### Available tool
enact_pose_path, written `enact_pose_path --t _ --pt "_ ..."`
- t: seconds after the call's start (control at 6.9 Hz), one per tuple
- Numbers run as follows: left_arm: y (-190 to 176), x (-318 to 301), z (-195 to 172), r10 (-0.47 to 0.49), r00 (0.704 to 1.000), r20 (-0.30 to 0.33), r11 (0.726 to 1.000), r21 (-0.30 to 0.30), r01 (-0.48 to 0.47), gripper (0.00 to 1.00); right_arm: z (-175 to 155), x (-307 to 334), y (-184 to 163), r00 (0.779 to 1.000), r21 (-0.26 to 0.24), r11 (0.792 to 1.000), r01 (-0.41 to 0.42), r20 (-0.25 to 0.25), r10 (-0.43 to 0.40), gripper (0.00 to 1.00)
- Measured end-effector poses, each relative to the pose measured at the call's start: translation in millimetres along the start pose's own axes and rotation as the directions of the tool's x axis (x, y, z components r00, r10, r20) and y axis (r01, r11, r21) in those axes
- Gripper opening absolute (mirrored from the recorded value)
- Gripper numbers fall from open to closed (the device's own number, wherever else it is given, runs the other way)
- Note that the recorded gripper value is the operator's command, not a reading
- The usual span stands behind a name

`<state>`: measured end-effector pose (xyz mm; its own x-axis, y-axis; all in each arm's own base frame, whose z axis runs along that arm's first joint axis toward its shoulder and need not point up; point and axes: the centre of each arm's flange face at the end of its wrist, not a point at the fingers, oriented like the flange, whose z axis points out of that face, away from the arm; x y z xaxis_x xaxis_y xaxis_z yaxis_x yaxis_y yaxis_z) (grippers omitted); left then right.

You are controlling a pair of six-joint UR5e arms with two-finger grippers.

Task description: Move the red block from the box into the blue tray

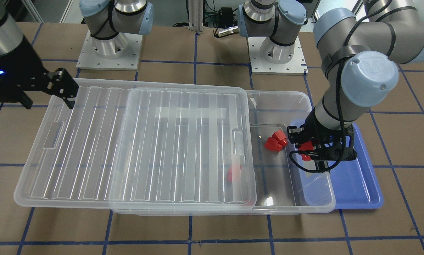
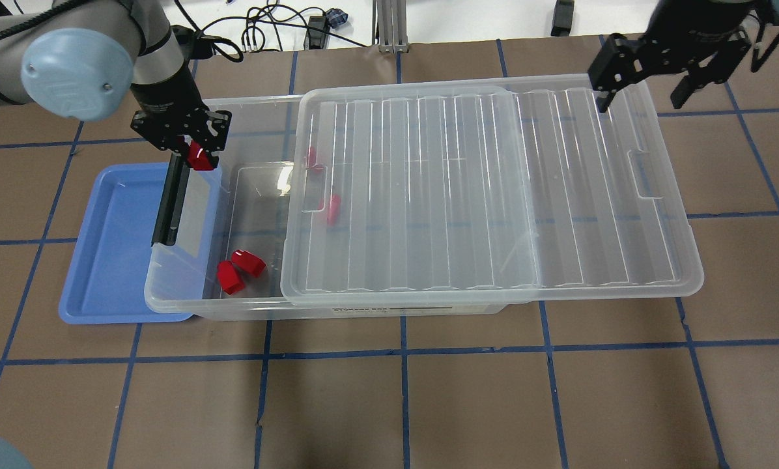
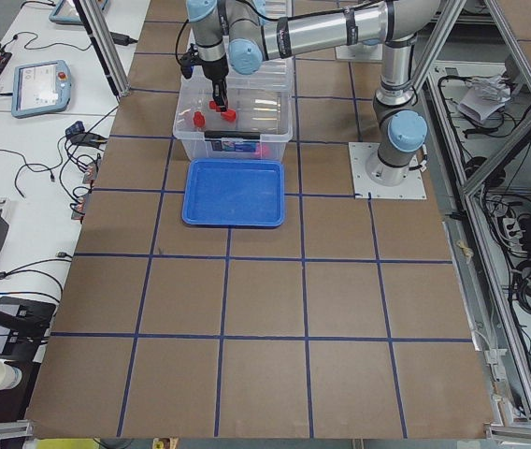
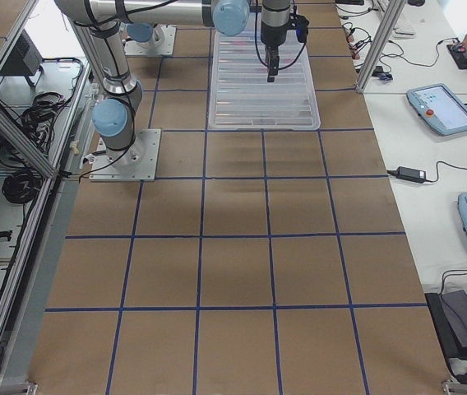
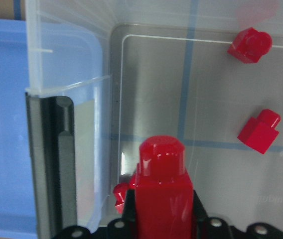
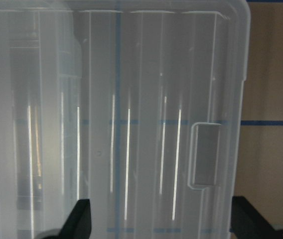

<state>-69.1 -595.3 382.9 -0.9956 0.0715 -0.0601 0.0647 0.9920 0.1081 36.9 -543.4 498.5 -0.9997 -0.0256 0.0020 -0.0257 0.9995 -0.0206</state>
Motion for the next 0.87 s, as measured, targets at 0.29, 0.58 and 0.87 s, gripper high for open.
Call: enact_pose_path --t 0.29,0.58,0.87 --pt "0.7 -67.9 11.5 0.118 0.993 -0.027 0.993 -0.013 -0.118 0.00 20.8 83.5 -0.7 0.999 -0.035 0.999 0.042 0.005 -0.041 1.00" --pt "5.8 -130.4 56.6 0.203 0.975 -0.095 0.979 -0.011 -0.205 0.00 76.4 131.2 7.4 0.997 -0.067 0.995 0.077 -0.013 -0.079 1.00" --pt "12.0 -163.1 110.2 0.189 0.977 -0.100 0.982 0.033 -0.187 0.01 126.1 137.9 20.6 0.996 -0.075 0.994 0.080 -0.041 -0.084 1.00"
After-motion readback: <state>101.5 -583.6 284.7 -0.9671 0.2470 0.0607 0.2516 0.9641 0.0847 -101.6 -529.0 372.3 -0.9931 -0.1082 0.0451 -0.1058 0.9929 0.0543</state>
